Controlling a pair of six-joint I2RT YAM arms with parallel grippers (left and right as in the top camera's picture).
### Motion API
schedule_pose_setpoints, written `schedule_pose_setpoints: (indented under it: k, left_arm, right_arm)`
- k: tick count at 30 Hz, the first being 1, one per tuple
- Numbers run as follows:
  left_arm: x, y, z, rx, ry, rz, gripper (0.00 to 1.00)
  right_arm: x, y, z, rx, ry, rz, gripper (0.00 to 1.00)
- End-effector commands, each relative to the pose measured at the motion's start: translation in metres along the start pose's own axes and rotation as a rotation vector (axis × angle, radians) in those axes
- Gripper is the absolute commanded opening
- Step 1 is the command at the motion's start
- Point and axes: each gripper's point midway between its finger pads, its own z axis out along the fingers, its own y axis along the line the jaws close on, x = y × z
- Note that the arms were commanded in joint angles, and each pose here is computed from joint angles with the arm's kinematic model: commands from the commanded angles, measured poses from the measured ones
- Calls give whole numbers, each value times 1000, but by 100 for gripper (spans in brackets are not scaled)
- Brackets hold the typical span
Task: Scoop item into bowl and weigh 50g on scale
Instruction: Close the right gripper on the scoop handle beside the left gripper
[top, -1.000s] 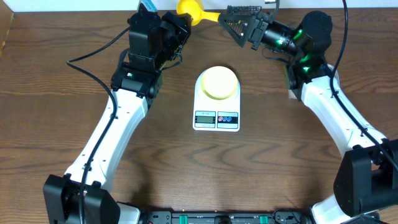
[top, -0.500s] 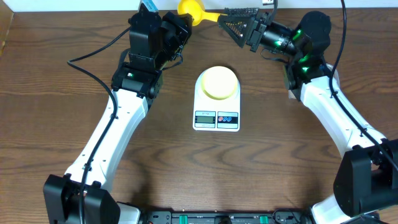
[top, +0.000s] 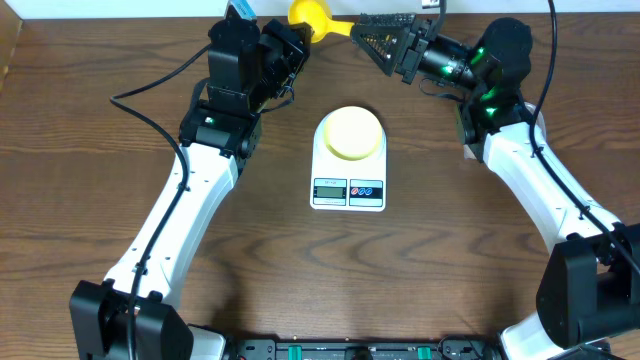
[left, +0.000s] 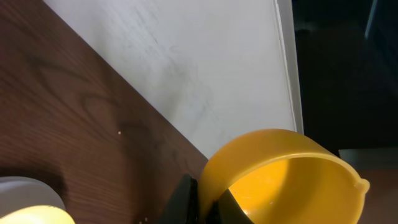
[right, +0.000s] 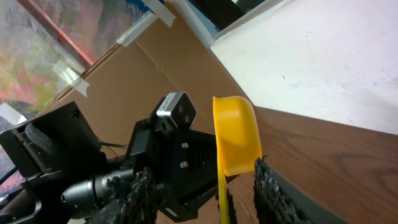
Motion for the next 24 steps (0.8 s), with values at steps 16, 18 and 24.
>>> schedule_pose_setpoints:
  k: [16, 18, 24]
  left_arm:
    - [9, -12, -3, 32, 27, -55, 8]
    - [10, -12, -3, 31, 29, -54, 8]
    - [10, -11, -3, 29, 30, -55, 8]
  right_arm:
    - [-1, 5, 7, -10, -4, -26, 41]
    - [-2, 5, 7, -7, -8, -26, 40]
    - [-2, 4, 7, -7, -7, -30, 36]
